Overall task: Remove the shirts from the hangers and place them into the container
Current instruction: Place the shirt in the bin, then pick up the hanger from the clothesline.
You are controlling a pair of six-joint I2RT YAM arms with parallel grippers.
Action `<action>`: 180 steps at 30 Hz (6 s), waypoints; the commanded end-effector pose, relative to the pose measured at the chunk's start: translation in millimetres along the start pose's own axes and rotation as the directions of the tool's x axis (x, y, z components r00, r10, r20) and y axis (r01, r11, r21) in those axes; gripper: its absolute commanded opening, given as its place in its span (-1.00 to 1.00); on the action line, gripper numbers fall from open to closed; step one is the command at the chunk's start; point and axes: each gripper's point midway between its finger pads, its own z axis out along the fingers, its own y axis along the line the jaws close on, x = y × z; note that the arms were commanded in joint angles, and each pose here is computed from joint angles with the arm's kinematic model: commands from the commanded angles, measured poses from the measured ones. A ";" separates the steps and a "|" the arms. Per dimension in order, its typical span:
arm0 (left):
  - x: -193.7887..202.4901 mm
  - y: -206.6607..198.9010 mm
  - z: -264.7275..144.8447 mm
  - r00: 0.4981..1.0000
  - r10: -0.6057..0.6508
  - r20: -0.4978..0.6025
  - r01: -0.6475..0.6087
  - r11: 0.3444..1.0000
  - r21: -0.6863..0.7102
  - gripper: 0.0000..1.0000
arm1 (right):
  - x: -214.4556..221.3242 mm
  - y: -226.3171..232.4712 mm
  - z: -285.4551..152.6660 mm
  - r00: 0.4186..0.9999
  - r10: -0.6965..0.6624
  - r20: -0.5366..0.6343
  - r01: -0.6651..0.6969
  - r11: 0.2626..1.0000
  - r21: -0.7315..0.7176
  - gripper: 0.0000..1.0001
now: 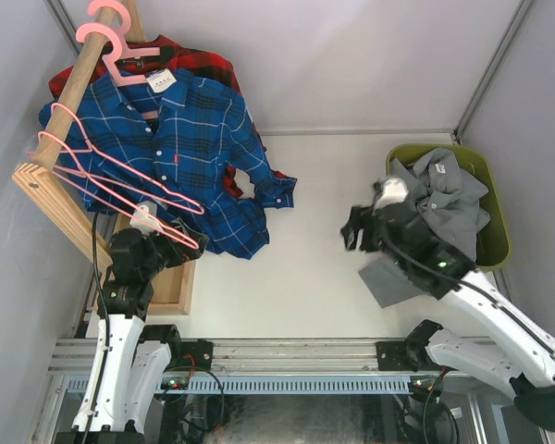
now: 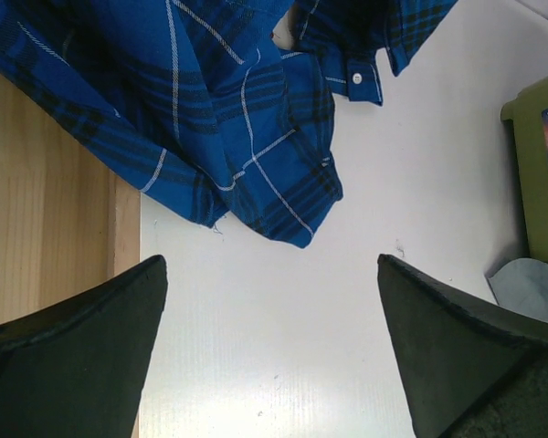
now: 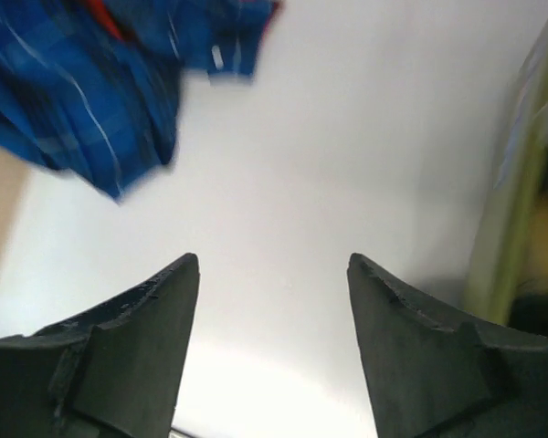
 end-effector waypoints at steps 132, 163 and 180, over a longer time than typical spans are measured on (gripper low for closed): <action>-8.5 19.2 -1.3 0.999 0.015 0.040 -0.009 0.992 -0.127 0.99 | 61.2 -194.1 32.0 0.884 0.466 0.010 -0.415 0.776 0.475 -0.65; -54.2 86.5 -31.7 0.991 -0.026 0.129 0.079 0.902 -0.425 0.99 | -103.7 96.4 -16.9 0.972 0.078 0.224 0.070 0.807 -0.587 0.82; -3.1 28.6 -23.1 0.983 -0.184 0.021 0.185 0.978 -0.095 0.99 | -204.7 229.3 84.0 0.962 0.049 0.267 0.177 0.634 -0.753 0.82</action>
